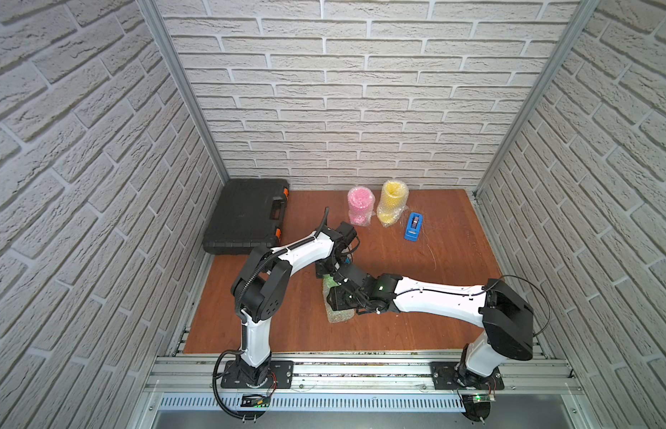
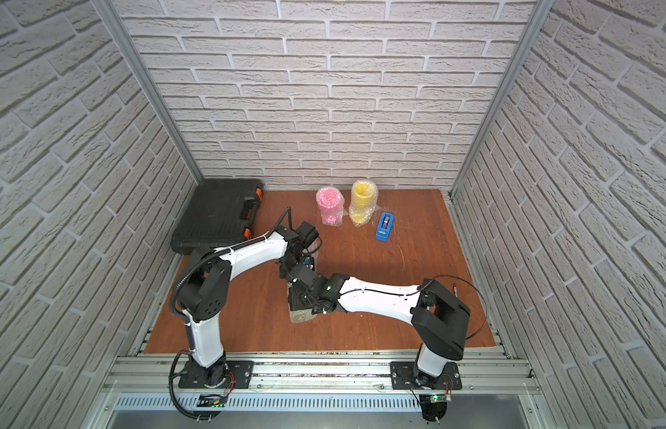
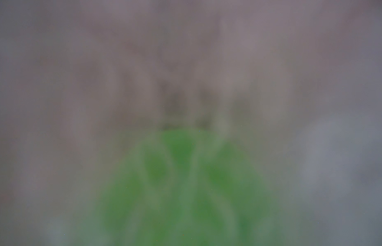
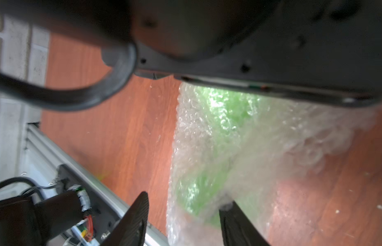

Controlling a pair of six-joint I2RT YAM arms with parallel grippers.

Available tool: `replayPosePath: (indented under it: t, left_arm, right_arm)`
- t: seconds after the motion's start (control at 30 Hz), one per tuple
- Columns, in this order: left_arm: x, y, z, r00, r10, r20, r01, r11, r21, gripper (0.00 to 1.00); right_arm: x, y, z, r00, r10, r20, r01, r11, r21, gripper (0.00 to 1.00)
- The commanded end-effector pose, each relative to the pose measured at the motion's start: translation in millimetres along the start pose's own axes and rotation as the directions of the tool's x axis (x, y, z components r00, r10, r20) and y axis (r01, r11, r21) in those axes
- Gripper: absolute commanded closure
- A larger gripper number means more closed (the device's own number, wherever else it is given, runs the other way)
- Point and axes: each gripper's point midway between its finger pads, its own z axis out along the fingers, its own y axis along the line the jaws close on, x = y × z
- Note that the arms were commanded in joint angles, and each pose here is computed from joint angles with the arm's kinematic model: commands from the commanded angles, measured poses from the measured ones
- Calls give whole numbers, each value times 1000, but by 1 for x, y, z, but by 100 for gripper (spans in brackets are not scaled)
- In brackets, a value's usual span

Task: Wrap wine glasses in bubble wrap
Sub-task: Adjust the bubble wrap at the center of the board.

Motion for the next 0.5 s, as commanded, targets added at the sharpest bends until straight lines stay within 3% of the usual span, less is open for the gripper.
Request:
replayPosePath:
  t: [0.0, 0.2, 0.33, 0.47]
  left_arm:
    - [12, 1, 12, 997, -54, -56, 56, 998, 29, 31]
    - [13, -2, 11, 993, -90, -71, 95, 992, 81, 30]
    - [10, -3, 5, 993, -103, -65, 110, 987, 115, 29]
    - [2, 3, -10, 994, -107, -23, 109, 987, 116, 20]
  right_arm:
    - [-2, -8, 5, 997, -71, 22, 69, 994, 90, 48]
    - [-2, -21, 6, 992, -126, 25, 119, 974, 190, 60]
    - [-2, -26, 3, 988, -156, 20, 147, 964, 223, 80]
    - [0, -27, -5, 983, -182, 23, 174, 964, 201, 97]
